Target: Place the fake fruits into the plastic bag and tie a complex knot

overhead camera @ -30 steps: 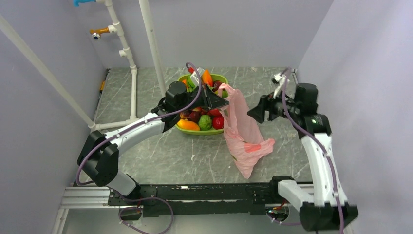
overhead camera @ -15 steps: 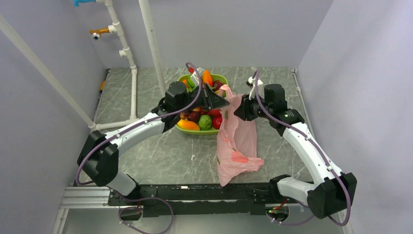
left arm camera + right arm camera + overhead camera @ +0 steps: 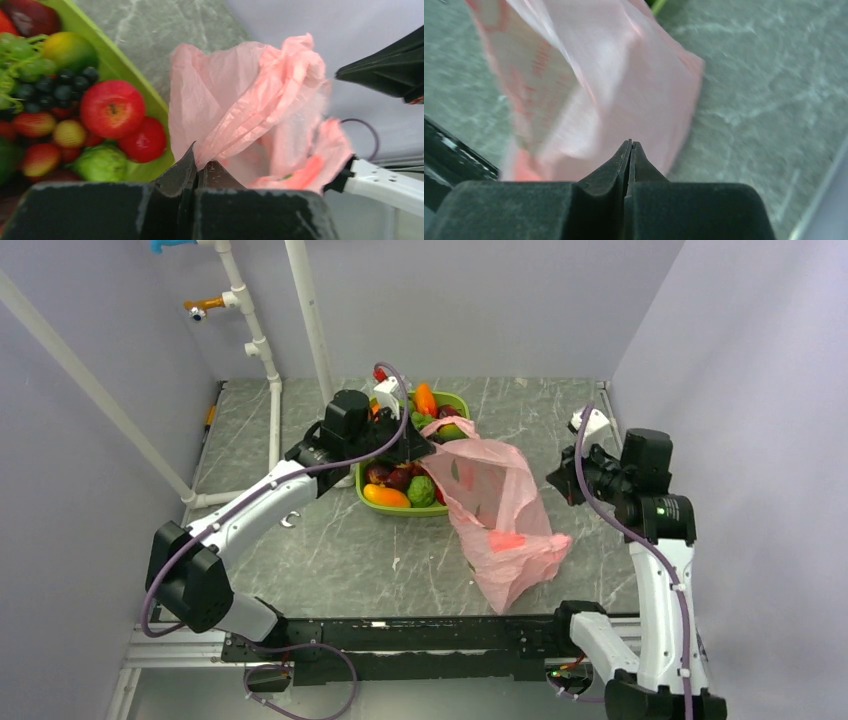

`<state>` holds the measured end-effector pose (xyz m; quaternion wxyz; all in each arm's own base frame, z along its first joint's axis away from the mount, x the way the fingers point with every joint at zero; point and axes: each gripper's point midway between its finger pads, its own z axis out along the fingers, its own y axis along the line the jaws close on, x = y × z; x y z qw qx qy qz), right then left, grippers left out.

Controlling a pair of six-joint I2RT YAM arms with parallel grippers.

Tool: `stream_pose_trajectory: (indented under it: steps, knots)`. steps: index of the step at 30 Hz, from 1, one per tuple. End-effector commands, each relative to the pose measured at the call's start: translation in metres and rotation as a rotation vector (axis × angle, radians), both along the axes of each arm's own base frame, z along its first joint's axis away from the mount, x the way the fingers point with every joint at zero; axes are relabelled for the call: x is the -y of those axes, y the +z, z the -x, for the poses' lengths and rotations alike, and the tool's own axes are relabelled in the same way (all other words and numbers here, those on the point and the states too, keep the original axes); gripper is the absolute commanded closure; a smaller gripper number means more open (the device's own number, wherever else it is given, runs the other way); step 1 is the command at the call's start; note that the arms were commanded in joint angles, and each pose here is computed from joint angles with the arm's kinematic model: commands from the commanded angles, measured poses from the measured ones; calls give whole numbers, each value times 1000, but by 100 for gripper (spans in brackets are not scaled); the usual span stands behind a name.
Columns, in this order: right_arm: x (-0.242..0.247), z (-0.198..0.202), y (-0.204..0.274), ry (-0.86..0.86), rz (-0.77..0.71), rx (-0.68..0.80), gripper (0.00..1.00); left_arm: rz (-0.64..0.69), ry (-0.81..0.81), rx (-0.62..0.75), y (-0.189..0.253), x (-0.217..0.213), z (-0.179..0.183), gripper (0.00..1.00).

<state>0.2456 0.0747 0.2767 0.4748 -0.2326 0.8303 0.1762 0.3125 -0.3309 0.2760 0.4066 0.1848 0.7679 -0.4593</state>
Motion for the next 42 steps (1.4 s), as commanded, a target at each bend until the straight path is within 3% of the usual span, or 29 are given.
stream_pose_trajectory:
  steps: [1, 4, 5, 7, 8, 9, 14, 18, 20, 24, 26, 28, 29, 31, 32, 34, 36, 37, 40, 42]
  knots:
    - [34, 20, -21, 1, 184, -62, 100, -130, -2, 142, 15, -26, -9, 100]
    - [21, 14, 0, 96, 166, 23, 100, -37, -143, 99, 24, -8, 11, 100]
    - [10, 14, 11, 148, 119, 48, 93, -3, -180, 88, 28, -1, 16, 100]
    - [-5, 7, 33, 166, 26, 86, 44, 36, -231, 87, 41, 12, 23, 100]
    - [-13, 3, 45, 164, -16, 99, 14, 46, -248, 84, 44, 19, 26, 100]
    - [-21, 0, 55, 163, -52, 114, 4, 60, -251, 86, 48, 22, 26, 100]
    - [-74, -2, 59, 240, -116, 188, 0, 98, -277, 56, 56, 39, 30, 100]
    - [-98, -21, 43, 210, -80, 220, 0, 114, -333, 61, 64, 50, 40, 100]
    - [-94, -45, 30, 122, -1, 237, 0, 123, -383, 82, 70, 53, 48, 100]
    - [-89, -57, 14, 122, 85, 282, 4, 127, -484, 88, 77, 53, 62, 100]
    - [-88, -51, 1, 148, 110, 269, 24, 118, -546, 89, 77, 53, 67, 100]
    - [-91, -37, -11, 214, 118, 226, 68, 127, -601, 84, 84, 51, 69, 100]
    - [-93, -28, -12, 249, 110, 200, 97, 128, -592, 88, 86, 48, 60, 100]
    - [-93, -11, -12, 270, 78, 150, 100, 131, -485, 111, 92, 38, 27, 100]
    - [-91, -4, -10, 270, 54, 125, 100, 127, -398, 146, 97, 30, 3, 93]
    - [-81, -1, -4, 201, 2, 83, 100, 72, -224, 233, 103, 7, -40, 65]
    - [-64, -8, -1, 91, -38, 26, 100, -11, -113, 336, 110, -14, -64, 36]
    - [-52, -15, -4, 4, -53, -25, 100, -58, -73, 388, 112, -23, -68, 26]
    - [-26, -29, -11, -210, -152, -170, 100, -141, -31, 554, 118, -44, -54, 8]
    - [-12, -35, -17, -322, -207, -228, 100, -207, -69, 661, 114, -48, -31, 3]
